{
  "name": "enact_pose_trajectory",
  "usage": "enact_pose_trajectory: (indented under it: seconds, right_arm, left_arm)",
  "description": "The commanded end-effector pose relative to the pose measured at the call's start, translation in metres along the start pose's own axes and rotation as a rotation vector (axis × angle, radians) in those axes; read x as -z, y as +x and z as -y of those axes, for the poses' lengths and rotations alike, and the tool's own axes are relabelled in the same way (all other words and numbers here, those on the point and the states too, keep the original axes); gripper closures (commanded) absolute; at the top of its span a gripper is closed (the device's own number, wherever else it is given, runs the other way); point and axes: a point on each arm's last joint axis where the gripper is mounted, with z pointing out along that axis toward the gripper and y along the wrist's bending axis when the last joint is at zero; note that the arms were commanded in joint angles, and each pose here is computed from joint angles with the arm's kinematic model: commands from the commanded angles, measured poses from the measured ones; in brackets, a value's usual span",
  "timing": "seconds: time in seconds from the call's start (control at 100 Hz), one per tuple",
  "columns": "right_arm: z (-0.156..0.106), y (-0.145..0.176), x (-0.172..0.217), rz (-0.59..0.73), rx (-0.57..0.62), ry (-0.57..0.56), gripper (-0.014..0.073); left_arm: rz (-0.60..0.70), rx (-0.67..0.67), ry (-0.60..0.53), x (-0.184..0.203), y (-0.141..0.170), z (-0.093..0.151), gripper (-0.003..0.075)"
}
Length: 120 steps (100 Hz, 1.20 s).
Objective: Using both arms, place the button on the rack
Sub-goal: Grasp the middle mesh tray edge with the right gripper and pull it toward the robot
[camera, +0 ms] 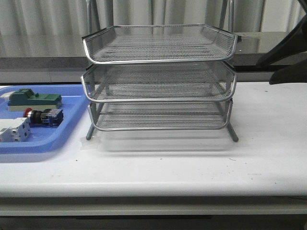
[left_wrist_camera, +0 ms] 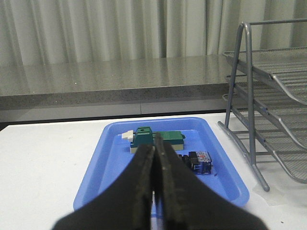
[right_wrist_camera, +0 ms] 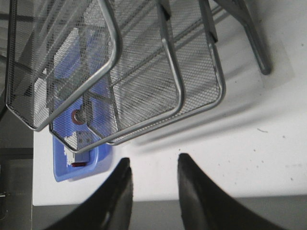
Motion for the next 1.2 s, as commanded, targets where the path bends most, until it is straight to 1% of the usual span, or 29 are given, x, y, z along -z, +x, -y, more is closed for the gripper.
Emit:
enact_pose_trajectory:
  seconds: [0.0, 0.19, 0.41, 0.57, 0.76, 0.88, 1.12, 1.19]
  right_arm:
    - [-0.010, -0.012, -0.005, 0.050, 0.027, -0.080, 0.0318]
    - [-0.003, -0.019, -0.030, 0.016, 0.014, -0.111, 0.0318]
    - [0.001, -0.033, -0.057, -0.029, -0.005, -0.104, 0.0318]
    - [0.004, -0.036, -0.073, -0.057, -0.005, -0.092, 0.0318]
    - [0.000, -0.036, -0.090, -0.091, 0.009, -0.100, 0.0318]
    - [-0.005, -0.036, -0.096, -0.097, 0.021, -0.107, 0.0318]
    - [-0.004, -0.037, -0.098, -0.086, 0.022, -0.089, 0.0323]
    - [-0.004, -0.037, -0.098, -0.086, 0.022, -0.088, 0.0365]
  left_arm:
    - [0.062, 0.007, 0.006, 0.001, 0.007, 0.001, 0.0740]
    - [0.062, 0.007, 0.006, 0.001, 0.007, 0.001, 0.0740]
    - [0.062, 0.007, 0.006, 0.001, 0.007, 0.001, 0.0740]
    - [0.062, 0.007, 0.006, 0.001, 0.007, 0.001, 0.0740]
    - [0.062, 0.007, 0.006, 0.001, 0.007, 0.001, 0.0740]
    - [0.062, 0.007, 0.006, 0.001, 0.007, 0.001, 0.0740]
    - [0.062, 0.007, 0.006, 0.001, 0.007, 0.001, 0.0740]
    - [0.062, 0.007, 0.006, 0.001, 0.007, 0.001, 0.0740]
